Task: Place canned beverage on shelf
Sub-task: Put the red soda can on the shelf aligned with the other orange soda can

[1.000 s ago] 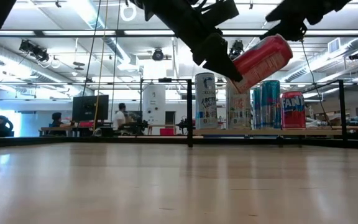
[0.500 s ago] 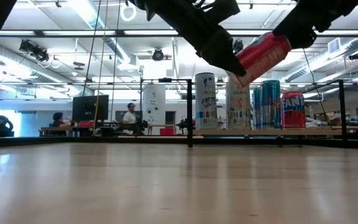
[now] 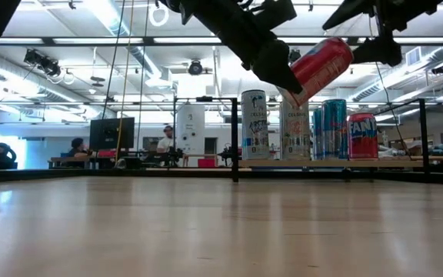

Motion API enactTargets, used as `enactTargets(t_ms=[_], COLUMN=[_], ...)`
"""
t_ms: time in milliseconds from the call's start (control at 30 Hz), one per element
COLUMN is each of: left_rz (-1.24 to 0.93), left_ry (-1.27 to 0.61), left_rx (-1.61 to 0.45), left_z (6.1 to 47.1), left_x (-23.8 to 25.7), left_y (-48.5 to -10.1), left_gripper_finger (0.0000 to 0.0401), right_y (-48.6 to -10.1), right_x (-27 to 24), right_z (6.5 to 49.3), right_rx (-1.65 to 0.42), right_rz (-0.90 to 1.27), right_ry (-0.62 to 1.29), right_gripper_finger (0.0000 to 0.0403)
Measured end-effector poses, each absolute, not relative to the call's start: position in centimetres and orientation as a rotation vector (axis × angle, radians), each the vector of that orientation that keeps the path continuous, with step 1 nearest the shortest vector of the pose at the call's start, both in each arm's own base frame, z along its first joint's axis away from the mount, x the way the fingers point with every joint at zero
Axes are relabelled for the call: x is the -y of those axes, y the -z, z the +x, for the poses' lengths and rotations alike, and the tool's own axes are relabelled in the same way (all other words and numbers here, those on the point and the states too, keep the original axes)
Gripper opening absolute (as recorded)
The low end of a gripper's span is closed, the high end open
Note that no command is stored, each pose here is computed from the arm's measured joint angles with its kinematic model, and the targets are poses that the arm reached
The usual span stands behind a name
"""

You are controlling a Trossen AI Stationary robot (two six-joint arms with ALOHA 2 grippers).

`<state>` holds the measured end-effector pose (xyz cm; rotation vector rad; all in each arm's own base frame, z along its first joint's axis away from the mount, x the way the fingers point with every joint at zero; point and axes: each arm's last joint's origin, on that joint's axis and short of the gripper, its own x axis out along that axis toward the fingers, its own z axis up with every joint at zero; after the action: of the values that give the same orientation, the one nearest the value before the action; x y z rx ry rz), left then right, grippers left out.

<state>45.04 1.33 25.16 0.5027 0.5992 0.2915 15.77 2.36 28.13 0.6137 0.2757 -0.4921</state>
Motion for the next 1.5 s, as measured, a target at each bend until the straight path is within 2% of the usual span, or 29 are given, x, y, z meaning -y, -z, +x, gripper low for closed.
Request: enactTargets(t_ms=[200,500,800,1300,1500], left_rz=[0.519,0.527,0.527,0.508,0.506], left_ry=[-0.279,-0.288,-0.288,-0.288,-0.287], left_rx=[-0.589,-0.575,-0.578,-0.579,-0.575], left_z=[45.1,45.2,45.2,45.2,45.2], left_x=[-1.1,-1.0,-1.0,-1.0,-1.0], left_y=[-25.3,-25.4,-25.4,-25.4,-25.4], left_gripper_finger=[0.0286,0.0286,0.0286,0.0287,0.0314], right_y=[-27.7,-27.1,-27.0,-27.0,-27.0], right_x=[-2.3,-2.5,-2.3,-2.1,-2.0], right_z=[16.1,16.8,16.7,16.5,16.4], right_rx=[-0.274,-0.319,-0.326,-0.357,-0.362], right_rz=[0.755,0.745,0.731,0.703,0.677], right_ry=[0.532,0.535,0.539,0.524,0.524], right_gripper_finger=[0.0387,0.038,0.0298,0.0297,0.0297])
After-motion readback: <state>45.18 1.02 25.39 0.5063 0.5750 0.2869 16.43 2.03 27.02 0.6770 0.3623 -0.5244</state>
